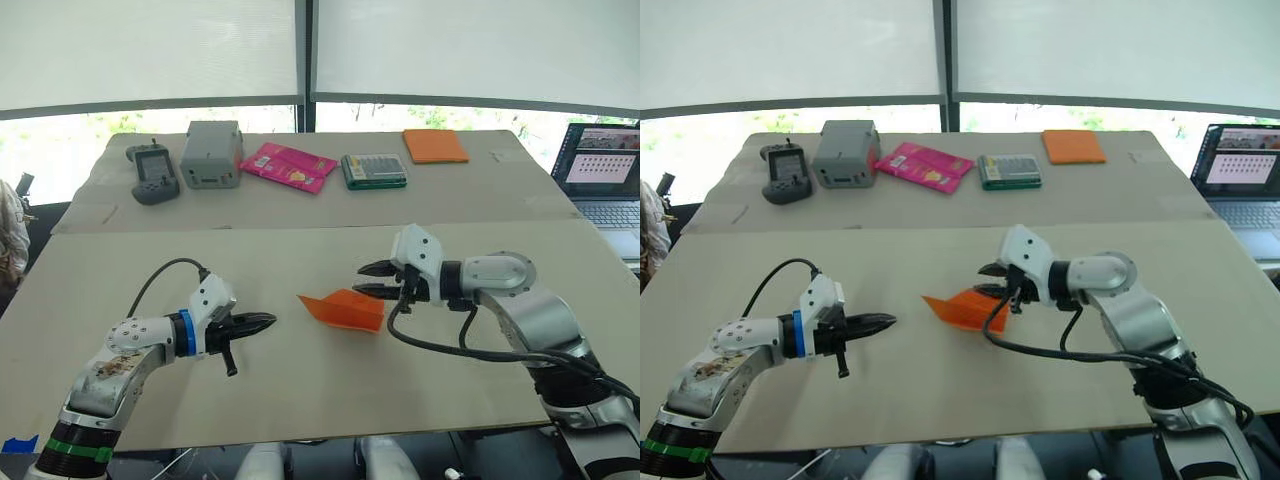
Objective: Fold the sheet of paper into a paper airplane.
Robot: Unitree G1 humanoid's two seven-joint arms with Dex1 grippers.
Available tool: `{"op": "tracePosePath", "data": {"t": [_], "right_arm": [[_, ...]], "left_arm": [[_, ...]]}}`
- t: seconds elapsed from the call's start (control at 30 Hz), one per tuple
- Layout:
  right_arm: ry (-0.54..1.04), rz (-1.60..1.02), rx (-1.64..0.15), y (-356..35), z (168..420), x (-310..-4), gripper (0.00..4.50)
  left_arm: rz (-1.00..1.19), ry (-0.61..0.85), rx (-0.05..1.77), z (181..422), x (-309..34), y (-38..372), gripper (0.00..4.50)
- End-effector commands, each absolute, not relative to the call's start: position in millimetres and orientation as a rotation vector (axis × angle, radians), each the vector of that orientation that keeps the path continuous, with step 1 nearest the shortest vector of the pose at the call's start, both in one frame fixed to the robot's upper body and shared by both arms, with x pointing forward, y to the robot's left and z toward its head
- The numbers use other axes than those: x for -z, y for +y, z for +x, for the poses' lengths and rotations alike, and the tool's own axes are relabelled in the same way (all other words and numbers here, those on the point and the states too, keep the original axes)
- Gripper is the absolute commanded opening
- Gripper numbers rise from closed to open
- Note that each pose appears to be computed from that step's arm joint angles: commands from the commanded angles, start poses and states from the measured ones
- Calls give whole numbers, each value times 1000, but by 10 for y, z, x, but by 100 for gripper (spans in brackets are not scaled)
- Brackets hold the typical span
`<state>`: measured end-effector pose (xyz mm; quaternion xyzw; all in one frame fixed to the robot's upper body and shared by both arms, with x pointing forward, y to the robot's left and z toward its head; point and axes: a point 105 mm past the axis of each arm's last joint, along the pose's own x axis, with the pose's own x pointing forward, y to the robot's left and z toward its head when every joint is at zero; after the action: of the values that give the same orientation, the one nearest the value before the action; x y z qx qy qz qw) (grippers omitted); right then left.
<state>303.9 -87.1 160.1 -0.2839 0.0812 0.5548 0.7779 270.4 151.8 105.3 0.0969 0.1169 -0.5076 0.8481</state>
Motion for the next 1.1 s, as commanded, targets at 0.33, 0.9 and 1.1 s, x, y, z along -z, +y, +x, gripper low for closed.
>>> {"op": "tracePosePath", "data": {"t": [0.33, 0.9, 1.1], "right_arm": [[369, -639, -1173, -698, 3260, -1310, 367], [483, -466, -1065, -1081, 3141, -1293, 1], [425, -297, -724, -1796, 3296, -1556, 1]], "left_arm": [[222, 146, 1045, 2741, -1184, 1480, 0], [51, -11, 1081, 2748, -1551, 1436, 0], [63, -9, 1124, 2822, -1582, 1373, 0]]}}
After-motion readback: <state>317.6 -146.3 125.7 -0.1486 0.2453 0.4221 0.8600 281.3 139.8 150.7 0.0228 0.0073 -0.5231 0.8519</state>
